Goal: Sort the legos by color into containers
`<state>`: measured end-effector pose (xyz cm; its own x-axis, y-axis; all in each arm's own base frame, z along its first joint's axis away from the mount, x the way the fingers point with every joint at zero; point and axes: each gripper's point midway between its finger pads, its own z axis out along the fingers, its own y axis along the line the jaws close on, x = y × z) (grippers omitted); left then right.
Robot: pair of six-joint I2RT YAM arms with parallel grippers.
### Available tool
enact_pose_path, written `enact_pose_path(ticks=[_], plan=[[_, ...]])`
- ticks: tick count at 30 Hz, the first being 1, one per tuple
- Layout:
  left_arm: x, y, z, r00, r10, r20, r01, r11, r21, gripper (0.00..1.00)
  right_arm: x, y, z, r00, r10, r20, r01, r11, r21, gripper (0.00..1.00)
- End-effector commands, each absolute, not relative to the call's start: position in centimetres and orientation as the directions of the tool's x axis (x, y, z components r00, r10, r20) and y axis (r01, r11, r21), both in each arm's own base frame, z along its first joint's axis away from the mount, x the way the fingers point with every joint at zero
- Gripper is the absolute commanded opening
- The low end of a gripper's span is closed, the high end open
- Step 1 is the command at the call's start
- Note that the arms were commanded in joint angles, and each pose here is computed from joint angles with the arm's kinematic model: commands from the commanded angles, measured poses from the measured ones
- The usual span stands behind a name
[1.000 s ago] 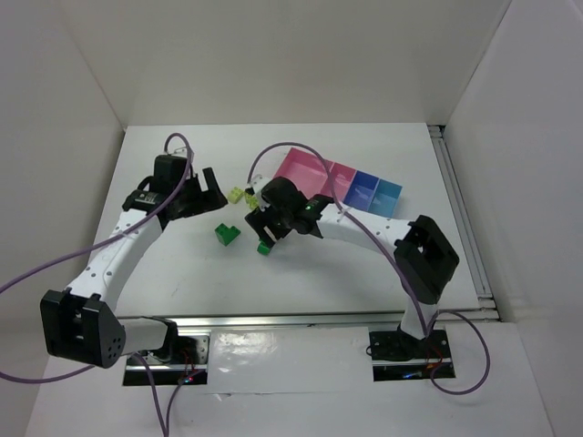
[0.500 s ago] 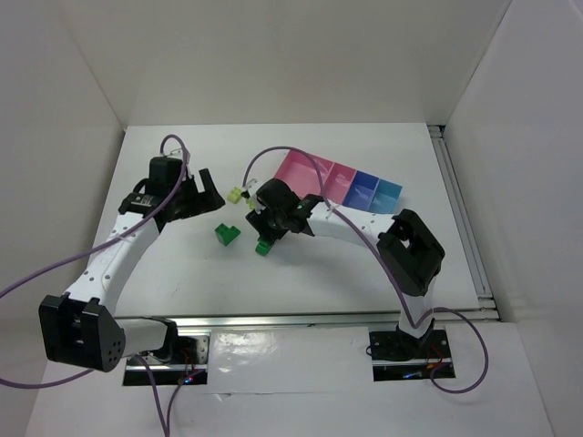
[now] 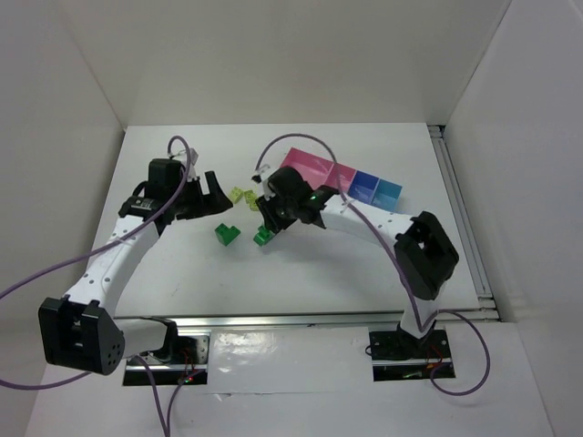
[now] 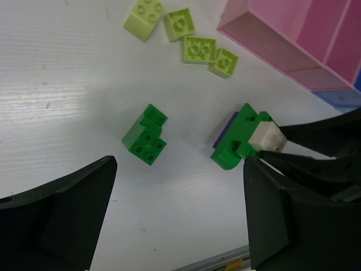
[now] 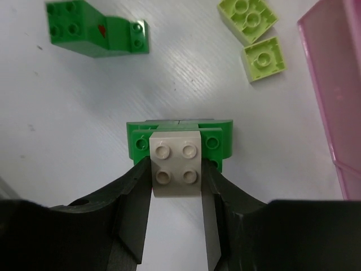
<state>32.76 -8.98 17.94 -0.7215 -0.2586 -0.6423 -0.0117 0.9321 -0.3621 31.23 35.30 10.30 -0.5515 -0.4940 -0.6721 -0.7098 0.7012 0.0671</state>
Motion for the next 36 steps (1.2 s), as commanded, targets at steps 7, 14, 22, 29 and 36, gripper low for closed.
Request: enact_pose_path(ticks=[7,14,22,29,36], plan=[[31.0,-15.7,21.6,-0.625,0.009,-0.781,0.443,0.827,-0.345,0.98,31.0,30.6,20.3,-0.745,-0.169,-0.645,-0.601,0.588,0.541,0.18],[30.3,-21.2,22.3,-0.542,0.190,-0.819,0.602,0.767,-0.221,1.00,28.4,29.2,21.7,-0.820,-0.163,-0.548,-0.554,0.464,0.691,0.18],[30.0,-25.6,21.9,-0.494,0.309,-0.813,0.696,0.701,-0.156,1.00,27.4,28.6,22.0,-0.860,-0.167,-0.481,-0.507,0.381,0.773,0.19],[29.2,-27.4,22.2,-0.481,0.274,-0.833,0.707,0.683,-0.183,0.98,27.8,28.4,22.3,-0.873,-0.153,-0.463,-0.486,0.360,0.796,0.19],[28.9,-28.4,22.4,-0.477,0.227,-0.849,0.704,0.677,-0.215,0.71,27.5,28.6,21.9,-0.888,-0.153,-0.435,-0.460,0.340,0.820,0.19]])
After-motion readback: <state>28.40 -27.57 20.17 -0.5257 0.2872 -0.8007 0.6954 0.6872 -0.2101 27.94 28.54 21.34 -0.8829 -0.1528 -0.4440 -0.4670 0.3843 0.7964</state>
